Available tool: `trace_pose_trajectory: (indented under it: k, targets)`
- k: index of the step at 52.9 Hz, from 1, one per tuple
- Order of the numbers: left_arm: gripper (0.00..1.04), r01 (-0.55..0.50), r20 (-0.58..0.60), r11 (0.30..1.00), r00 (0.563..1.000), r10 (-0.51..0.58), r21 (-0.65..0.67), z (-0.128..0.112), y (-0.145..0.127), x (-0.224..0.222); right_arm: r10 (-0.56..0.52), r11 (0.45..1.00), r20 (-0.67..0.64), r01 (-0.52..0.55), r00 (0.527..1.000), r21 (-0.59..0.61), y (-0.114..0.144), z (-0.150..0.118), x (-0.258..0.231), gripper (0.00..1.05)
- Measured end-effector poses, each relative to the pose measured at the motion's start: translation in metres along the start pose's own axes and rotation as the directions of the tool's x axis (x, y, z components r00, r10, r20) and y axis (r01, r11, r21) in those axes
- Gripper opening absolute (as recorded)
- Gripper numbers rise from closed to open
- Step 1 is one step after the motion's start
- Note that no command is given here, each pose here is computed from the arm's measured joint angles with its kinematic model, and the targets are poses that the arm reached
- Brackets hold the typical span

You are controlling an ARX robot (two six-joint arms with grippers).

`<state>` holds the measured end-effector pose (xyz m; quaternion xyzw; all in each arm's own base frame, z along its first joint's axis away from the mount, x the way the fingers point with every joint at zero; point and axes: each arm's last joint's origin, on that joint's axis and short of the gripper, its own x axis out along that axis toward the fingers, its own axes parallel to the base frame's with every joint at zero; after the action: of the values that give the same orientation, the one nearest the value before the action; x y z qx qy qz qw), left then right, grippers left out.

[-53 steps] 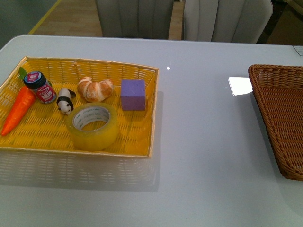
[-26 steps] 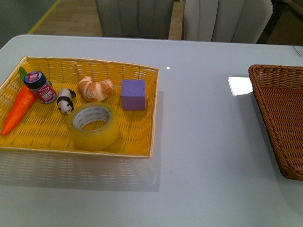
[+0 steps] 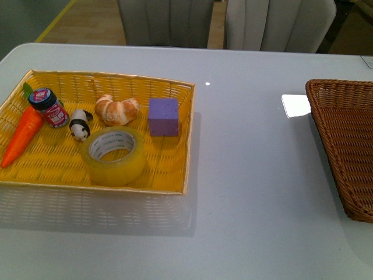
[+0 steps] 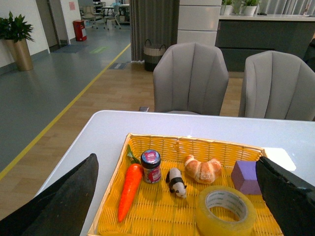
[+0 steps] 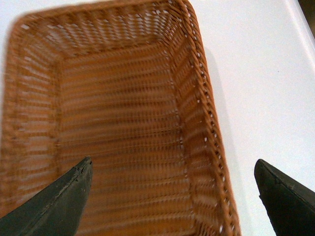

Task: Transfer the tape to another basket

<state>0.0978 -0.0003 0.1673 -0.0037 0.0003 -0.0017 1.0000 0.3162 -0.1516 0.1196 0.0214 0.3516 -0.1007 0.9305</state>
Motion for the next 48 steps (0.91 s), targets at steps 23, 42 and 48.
trace_pose_trajectory:
  k: [23, 42, 48]
  targets:
    - [0.96, 0.000, 0.000, 1.000, 1.000, 0.000, 0.000, 0.000, 0.000, 0.000, -0.031, 0.997, -0.178, 0.019, 0.984, -0.069, -0.022, -0.003, 0.107, 0.96]
    - [0.96, 0.000, 0.000, 1.000, 1.000, 0.000, 0.000, 0.000, 0.000, 0.000, -0.013, 0.997, -0.233, -0.006, 0.972, -0.080, -0.022, -0.010, 0.132, 0.76]
    - [0.96, 0.000, 0.000, 1.000, 1.000, 0.000, 0.000, 0.000, 0.000, 0.000, 0.008, 0.997, -0.251, -0.026, 0.968, -0.069, -0.021, -0.012, 0.131, 0.55]
